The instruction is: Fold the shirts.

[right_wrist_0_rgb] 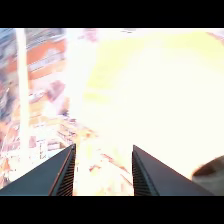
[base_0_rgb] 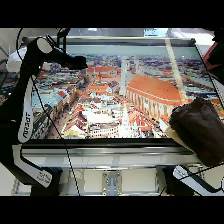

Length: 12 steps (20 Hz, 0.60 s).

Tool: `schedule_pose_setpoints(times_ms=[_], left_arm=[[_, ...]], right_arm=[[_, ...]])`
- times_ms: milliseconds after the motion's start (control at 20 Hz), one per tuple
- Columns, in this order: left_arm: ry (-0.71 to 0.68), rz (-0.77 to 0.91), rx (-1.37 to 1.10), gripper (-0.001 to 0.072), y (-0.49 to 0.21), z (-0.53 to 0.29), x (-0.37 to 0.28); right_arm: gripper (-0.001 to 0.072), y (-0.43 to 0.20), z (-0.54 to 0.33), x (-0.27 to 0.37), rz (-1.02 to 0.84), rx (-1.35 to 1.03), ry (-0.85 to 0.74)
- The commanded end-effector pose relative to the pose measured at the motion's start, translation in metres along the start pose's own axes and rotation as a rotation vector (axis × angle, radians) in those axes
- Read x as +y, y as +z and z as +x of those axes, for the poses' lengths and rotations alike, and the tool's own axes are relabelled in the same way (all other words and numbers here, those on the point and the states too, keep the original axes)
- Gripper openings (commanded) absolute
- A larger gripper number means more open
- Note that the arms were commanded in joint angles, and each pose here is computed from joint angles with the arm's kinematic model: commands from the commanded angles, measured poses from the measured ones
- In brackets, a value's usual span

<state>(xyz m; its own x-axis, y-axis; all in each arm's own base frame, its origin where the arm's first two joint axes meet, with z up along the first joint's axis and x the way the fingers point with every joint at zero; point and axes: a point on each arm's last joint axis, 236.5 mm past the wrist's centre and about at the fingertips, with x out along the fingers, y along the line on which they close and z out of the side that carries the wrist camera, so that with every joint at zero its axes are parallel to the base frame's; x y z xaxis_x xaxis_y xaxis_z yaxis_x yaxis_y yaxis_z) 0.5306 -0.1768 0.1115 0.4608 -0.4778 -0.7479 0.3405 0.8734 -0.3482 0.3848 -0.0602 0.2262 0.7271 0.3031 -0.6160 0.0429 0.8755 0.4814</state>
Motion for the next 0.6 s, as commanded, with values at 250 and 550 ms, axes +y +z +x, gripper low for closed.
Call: schedule_pose_setpoints(times_ms=[250,550], left_arm=[[-0.01,-0.052,0.084,0.0301,-0.02,-0.001,-0.003],[-0.01,-0.052,0.084,0.0301,-0.02,-0.001,-0.003]], right_arm=[[0.0411,-0.077,0.118,0.111,-0.538,0.084,0.02],[0.0411,-0.107,0.118,0.115,-0.553,0.191,0.02]])
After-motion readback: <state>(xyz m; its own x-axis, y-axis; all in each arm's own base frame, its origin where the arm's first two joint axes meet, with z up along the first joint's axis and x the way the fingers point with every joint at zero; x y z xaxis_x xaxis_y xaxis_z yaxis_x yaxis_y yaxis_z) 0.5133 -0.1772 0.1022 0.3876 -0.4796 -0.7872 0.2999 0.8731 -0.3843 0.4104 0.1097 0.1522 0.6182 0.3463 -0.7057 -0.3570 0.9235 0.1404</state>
